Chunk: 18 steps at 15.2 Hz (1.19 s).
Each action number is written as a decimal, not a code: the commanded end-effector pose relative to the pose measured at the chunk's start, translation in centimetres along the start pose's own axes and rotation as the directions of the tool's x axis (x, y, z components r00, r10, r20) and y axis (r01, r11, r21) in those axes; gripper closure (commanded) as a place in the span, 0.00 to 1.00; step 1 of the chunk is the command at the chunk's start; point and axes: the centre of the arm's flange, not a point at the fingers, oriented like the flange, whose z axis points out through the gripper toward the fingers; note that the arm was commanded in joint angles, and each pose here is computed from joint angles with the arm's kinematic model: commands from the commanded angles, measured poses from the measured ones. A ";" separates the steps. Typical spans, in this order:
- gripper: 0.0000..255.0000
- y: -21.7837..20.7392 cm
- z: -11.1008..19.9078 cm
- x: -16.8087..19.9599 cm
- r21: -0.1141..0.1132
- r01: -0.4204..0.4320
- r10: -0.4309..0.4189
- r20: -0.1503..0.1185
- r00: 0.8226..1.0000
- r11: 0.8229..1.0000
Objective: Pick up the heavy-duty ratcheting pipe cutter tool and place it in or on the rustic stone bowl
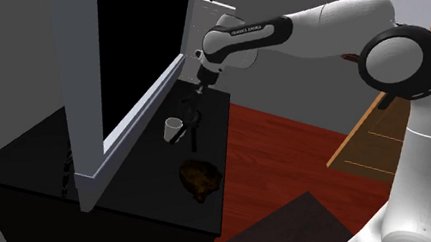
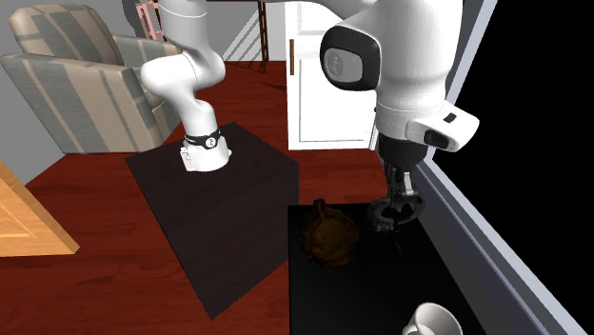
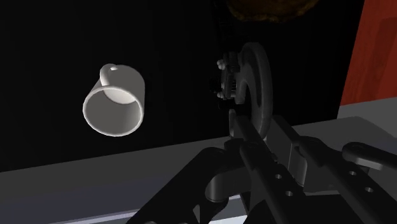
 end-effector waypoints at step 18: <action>1.00 -5.0 -10.9 -1.8 0.000 0.000 0.000 0.000 1.000 1.000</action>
